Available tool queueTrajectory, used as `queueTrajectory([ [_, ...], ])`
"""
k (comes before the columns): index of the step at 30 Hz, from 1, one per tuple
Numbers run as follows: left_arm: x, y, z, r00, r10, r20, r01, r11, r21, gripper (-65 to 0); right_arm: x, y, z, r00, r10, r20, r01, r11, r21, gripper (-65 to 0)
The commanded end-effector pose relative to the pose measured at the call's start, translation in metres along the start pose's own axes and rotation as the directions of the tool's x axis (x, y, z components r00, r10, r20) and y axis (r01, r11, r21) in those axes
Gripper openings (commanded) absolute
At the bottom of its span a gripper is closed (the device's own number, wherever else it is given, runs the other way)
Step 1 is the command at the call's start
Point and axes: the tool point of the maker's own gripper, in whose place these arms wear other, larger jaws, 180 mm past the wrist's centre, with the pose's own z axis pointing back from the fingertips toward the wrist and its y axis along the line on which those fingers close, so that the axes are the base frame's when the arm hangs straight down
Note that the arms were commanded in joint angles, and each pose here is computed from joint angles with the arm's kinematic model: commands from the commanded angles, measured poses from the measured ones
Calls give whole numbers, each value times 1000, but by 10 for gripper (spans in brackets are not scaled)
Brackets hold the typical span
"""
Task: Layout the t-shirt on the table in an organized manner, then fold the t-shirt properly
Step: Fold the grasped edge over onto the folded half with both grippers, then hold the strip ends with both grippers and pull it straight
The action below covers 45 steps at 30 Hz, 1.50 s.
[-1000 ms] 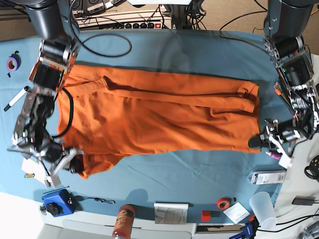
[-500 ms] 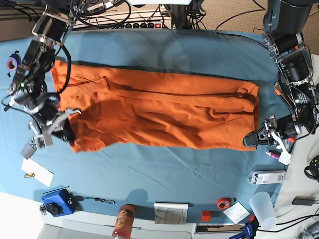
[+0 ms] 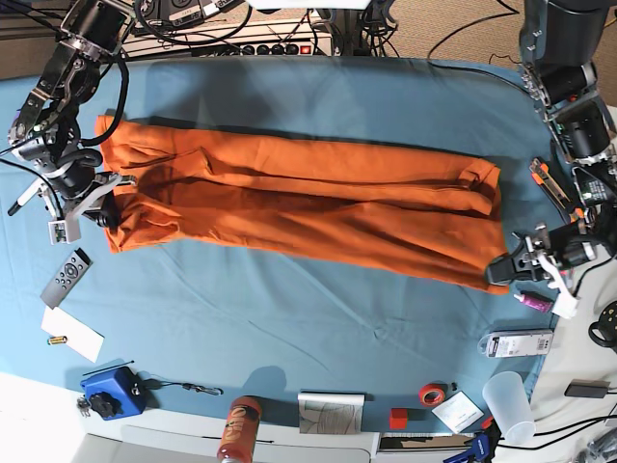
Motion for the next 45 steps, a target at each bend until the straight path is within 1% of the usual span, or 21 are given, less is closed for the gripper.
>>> queueTrajectory([
  [1,26,-6,12,997,-46,57,46,999,-5,-650,13,-9,5,999,14,32,-12,999,-38,-650],
  [5,21,1,19,998,-41,44,40,999,18,-650,8,-18,5,1000,-1,4,2,996,-85,-650],
  [8,3,7,18,1000,-19,10,19,999,27,-650,0,-22,6,1000,-12,-21,9,994,-112,-650],
  [11,-22,9,12,999,3,-49,-2,1000,22,-650,-10,-21,7,999,-13,-43,8,994,-110,-650],
  [12,-27,6,10,999,11,-52,-11,1000,2,-650,-14,-21,8,999,-13,-52,7,994,-110,-650],
  [15,-26,-5,9,999,35,-17,-36,997,-65,-650,-24,-21,10,997,-14,-72,6,994,-108,-650],
  [21,-28,-3,9,999,33,-23,-35,998,-58,-650,-36,-22,12,994,-14,-108,1,993,-120,-650],
  [28,-45,3,10,998,46,-51,-48,998,-43,-650,-42,-39,16,989,-60,-132,30,975,-219,-650],
  [33,-61,7,12,995,71,-72,-74,997,-34,-650,-48,-40,17,988,-59,-144,25,974,-227,-650],
  [36,-60,6,12,997,34,-70,-37,998,-42,-650,-50,-35,15,987,-70,-145,37,975,-220,-650],
  [37,-60,6,12,997,24,-69,-27,999,-44,-593,-52,-33,14,986,-75,-147,42,975,-216,-650],
  [39,-61,6,12,997,21,-70,-24,999,-44,-424,-55,-28,13,985,-75,-156,43,979,-202,-650],
  [40,-61,6,12,997,26,-70,-29,999,-43,-358,-57,-25,12,984,-70,-166,38,981,-188,-606],
  [41,-61,6,12,997,35,-71,-38,998,-41,-317,-59,-22,11,983,-59,-177,28,985,-173,-560],
  [42,-60,6,12,997,34,-71,-37,998,-41,-305,-61,-19,11,981,-49,-188,19,987,-157,-521],
  [43,-61,6,12,997,34,-71,-37,998,-41,-305,-63,-17,11,979,-43,-199,14,989,-147,-500],
  [45,-62,7,12,996,32,-77,-35,999,-34,-305,-63,-16,11,979,-43,-199,15,990,-142,-494],
])
